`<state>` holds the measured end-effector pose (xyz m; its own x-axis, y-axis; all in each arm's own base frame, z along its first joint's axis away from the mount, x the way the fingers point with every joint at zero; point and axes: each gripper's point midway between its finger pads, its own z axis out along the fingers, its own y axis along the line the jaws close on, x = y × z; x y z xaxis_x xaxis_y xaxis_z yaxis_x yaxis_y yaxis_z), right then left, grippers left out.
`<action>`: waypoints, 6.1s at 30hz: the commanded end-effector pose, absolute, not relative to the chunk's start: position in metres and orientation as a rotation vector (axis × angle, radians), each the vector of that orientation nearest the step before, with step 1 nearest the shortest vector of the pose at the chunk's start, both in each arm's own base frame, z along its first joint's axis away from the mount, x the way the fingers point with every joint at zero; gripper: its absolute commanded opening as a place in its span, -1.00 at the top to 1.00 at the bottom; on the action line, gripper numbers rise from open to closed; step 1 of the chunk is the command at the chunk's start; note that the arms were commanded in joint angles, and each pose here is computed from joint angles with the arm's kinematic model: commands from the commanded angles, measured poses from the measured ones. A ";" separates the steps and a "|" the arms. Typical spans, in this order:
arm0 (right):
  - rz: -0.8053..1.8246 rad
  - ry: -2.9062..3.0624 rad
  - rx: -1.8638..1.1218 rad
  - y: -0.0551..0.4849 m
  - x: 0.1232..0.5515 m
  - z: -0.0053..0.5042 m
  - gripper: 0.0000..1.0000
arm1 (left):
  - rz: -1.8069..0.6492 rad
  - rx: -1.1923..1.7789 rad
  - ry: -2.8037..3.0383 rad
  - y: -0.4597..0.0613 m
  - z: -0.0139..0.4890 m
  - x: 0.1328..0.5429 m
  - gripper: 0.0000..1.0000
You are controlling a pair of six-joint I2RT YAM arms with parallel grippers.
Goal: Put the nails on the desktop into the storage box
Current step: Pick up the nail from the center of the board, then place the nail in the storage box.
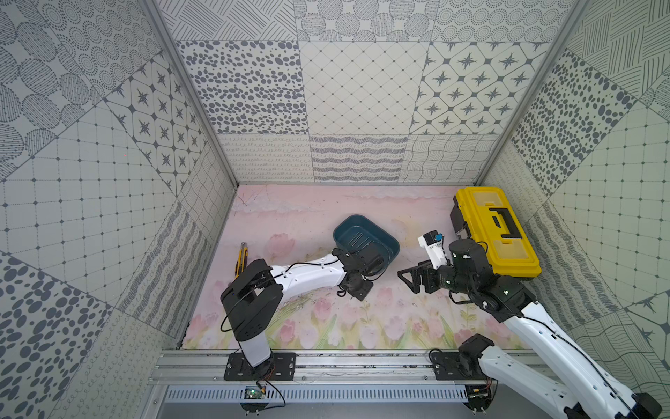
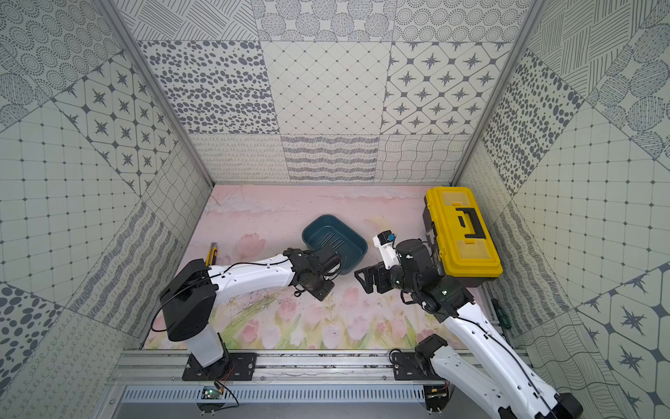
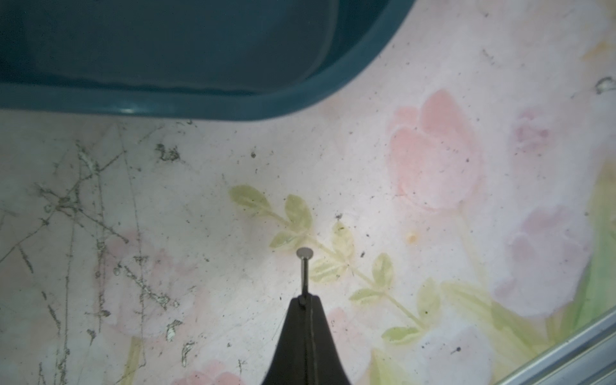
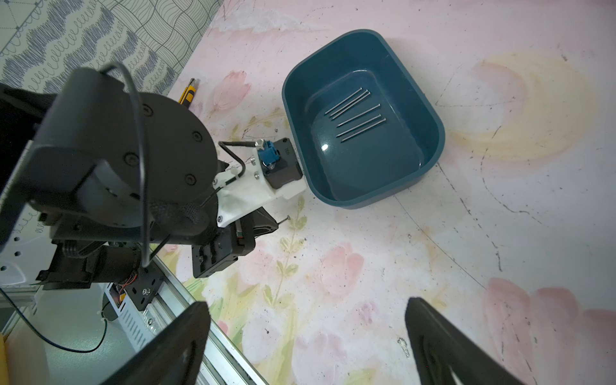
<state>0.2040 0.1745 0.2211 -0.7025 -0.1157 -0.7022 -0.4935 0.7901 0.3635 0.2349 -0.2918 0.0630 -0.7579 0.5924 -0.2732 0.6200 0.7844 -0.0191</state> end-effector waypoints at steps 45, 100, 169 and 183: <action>0.656 2.221 -0.444 0.168 0.214 0.233 -0.94 | -0.237 1.056 2.606 -0.355 0.115 0.382 1.00; 0.690 2.269 -0.425 0.167 0.221 0.222 -0.94 | -0.171 1.096 2.731 -0.348 0.034 0.400 1.00; 0.708 2.254 -0.410 0.165 0.223 0.225 -0.94 | -0.164 1.106 2.677 -0.352 0.053 0.400 0.67; 0.660 2.160 -0.332 0.156 0.235 0.252 -0.94 | -0.184 0.980 2.543 -0.335 0.136 0.393 0.42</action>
